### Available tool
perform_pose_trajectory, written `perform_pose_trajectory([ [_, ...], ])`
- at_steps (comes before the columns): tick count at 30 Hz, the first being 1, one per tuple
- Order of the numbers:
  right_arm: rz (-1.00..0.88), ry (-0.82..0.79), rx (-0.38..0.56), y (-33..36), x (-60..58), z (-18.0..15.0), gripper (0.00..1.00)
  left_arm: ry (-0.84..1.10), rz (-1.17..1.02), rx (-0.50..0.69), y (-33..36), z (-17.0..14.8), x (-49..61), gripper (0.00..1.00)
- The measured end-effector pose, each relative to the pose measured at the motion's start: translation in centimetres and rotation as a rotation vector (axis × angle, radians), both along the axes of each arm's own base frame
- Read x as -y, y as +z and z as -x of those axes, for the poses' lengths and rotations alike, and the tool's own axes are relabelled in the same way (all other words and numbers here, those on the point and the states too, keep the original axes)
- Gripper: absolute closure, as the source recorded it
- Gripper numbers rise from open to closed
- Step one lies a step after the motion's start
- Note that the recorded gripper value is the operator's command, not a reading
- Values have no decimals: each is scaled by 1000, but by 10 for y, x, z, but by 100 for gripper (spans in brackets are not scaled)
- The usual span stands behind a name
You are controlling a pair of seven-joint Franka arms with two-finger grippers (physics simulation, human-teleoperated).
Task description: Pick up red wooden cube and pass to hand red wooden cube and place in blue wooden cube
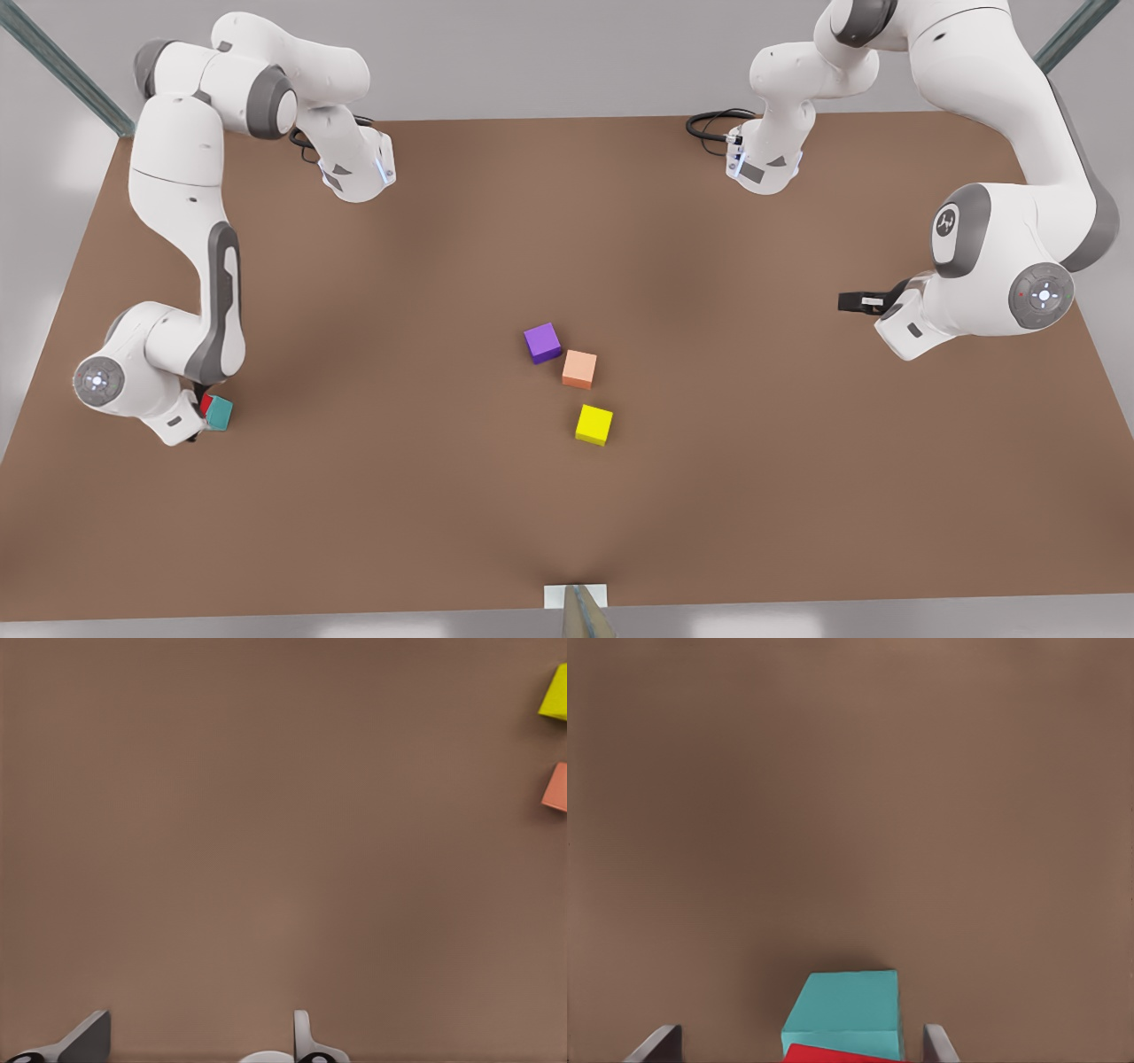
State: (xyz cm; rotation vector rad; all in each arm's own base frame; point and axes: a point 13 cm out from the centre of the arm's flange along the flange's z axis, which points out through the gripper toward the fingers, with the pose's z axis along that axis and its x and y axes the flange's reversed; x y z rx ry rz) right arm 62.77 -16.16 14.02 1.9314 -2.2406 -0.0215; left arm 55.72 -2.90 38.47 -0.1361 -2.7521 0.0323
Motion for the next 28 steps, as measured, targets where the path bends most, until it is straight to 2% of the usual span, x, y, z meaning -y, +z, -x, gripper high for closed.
perform_pose_trajectory([
  [2, -38, 18, 44, 32, -55, -31, 0, 3, -1, -1, -1, 0, 0, 0],
  [4, -113, -2, 101, 89, -143, -72, 0, 5, -2, -1, -1, 0, 0, 0],
  [5, -159, -40, 125, 133, -183, -82, 0, 6, -2, -1, -1, 0, 0, 0],
  [6, -197, -79, 139, 181, -213, -80, 0, 7, -3, -1, -1, 0, 0, 0],
  [9, -208, -215, 128, 283, -232, -35, 0, 10, -4, -1, -1, 0, 0, 0],
  [11, -166, -299, 91, 308, -239, 2, 0, 11, -5, -2, 0, 0, 1, 0],
  [16, -54, -548, 26, 314, -217, 49, 0, 16, -7, -8, 0, 2, -1, 0],
  [23, -17, -808, 28, 320, -181, 60, 0, 12, -9, -19, 0, 5, 4, 0],
  [28, 16, -913, 49, 321, -186, 56, 0, 14, -10, -23, 1, 7, 4, 0],
])
